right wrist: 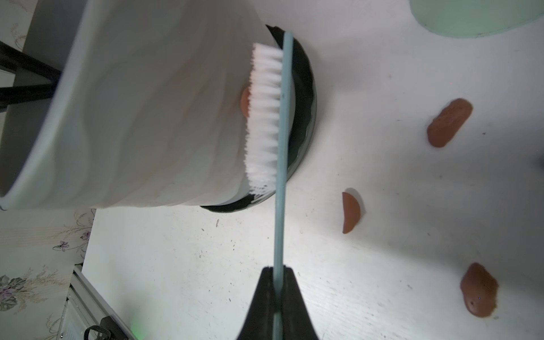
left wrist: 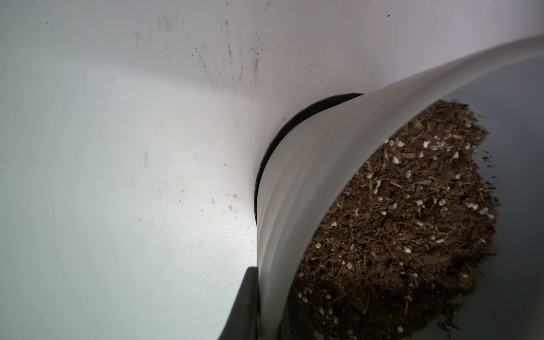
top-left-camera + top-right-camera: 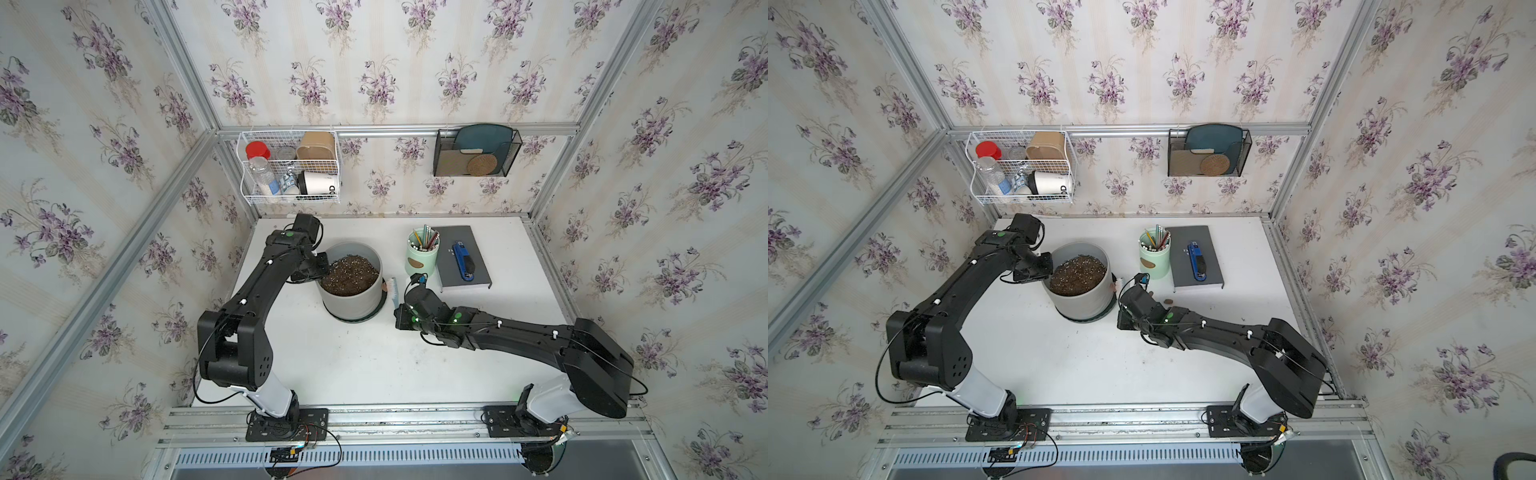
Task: Scrub the dried mud off the ceramic pot
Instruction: Brush off the soil from the pot, then place the brush at the center of the board.
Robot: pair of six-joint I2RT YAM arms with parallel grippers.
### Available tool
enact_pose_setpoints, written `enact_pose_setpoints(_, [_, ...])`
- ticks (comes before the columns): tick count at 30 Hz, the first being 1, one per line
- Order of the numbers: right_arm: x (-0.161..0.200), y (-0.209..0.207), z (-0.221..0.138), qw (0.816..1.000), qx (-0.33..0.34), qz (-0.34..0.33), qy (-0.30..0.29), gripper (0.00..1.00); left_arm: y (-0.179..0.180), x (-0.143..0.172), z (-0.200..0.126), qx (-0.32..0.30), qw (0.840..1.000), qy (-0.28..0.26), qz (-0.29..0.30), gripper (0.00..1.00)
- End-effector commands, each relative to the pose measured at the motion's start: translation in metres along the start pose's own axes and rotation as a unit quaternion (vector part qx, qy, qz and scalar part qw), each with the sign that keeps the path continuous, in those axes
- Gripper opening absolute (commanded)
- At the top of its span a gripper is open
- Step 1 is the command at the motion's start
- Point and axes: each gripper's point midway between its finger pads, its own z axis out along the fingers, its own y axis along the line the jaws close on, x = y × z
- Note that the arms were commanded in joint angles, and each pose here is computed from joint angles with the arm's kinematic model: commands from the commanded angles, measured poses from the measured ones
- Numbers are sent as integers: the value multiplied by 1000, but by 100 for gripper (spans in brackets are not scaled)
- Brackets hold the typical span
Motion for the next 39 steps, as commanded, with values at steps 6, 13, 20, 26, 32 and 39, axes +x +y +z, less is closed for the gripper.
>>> enact_pose_setpoints(6, [-3,-24,-12,999,38,-3,-18,0,-9,20,7,26,999,47,-8,0])
enact_pose_setpoints(13, [14,-51,-11,998,63,-8,14,0,-5,21,4,17,999,43,1,0])
enact_pose_setpoints(20, [12,-61,-25,996,84,-37,13,0,-4,21,-1,15,999,39,9,0])
enact_pose_setpoints(26, [-8,-69,-74,994,89,-37,-44,0,-10,18,-5,29,999,38,19,5])
enact_pose_setpoints(32, [23,-147,-91,987,159,30,-20,0,-28,15,-19,47,997,16,52,24])
enact_pose_setpoints(39, [47,-176,-88,984,164,66,18,0,-22,9,-36,21,998,-19,57,38])
